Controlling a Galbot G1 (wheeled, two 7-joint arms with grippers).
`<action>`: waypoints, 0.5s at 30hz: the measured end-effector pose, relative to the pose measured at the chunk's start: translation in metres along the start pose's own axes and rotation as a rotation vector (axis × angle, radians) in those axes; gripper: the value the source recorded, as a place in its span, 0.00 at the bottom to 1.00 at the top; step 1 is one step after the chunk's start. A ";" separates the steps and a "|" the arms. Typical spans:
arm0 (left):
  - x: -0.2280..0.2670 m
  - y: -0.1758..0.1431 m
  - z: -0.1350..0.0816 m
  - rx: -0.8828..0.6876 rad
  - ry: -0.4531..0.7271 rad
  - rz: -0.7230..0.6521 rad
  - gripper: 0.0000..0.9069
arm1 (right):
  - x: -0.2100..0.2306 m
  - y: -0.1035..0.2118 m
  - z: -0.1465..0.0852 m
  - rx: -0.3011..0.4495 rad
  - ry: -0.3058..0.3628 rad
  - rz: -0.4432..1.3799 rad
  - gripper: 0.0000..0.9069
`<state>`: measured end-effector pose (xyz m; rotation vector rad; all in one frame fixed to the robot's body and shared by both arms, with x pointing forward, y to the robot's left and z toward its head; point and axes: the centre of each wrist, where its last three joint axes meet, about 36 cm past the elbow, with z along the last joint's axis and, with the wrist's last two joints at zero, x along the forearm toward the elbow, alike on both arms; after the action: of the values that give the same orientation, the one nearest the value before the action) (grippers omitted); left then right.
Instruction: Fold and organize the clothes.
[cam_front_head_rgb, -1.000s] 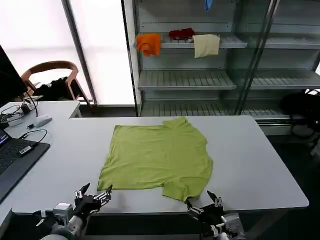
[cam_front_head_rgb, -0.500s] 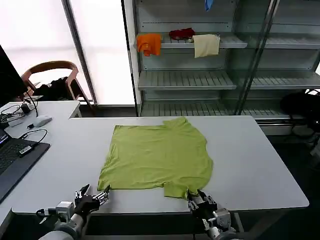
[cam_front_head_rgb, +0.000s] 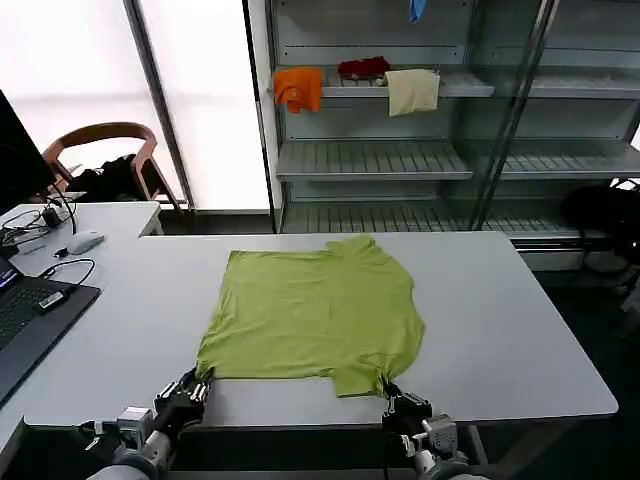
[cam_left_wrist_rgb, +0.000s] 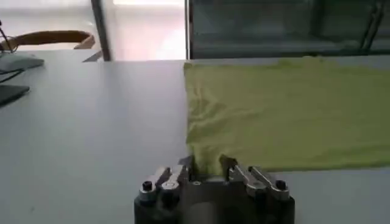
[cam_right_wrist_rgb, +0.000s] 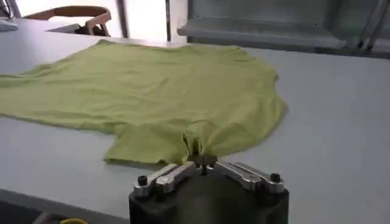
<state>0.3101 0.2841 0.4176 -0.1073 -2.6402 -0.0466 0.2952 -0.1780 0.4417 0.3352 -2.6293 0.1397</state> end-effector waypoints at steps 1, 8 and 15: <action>0.000 0.000 0.000 0.001 -0.004 0.000 0.00 | 0.001 0.000 -0.001 0.001 -0.002 0.000 0.00; 0.005 0.001 -0.008 0.021 -0.051 -0.018 0.00 | 0.011 -0.006 -0.010 0.013 -0.026 -0.007 0.00; 0.008 -0.004 -0.022 0.059 -0.101 -0.029 0.00 | 0.012 -0.020 -0.023 0.026 -0.057 -0.001 0.00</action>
<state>0.3135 0.2797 0.4404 -0.0526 -2.7415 0.0276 0.3002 -0.1966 0.4685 0.3542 -2.6860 0.1671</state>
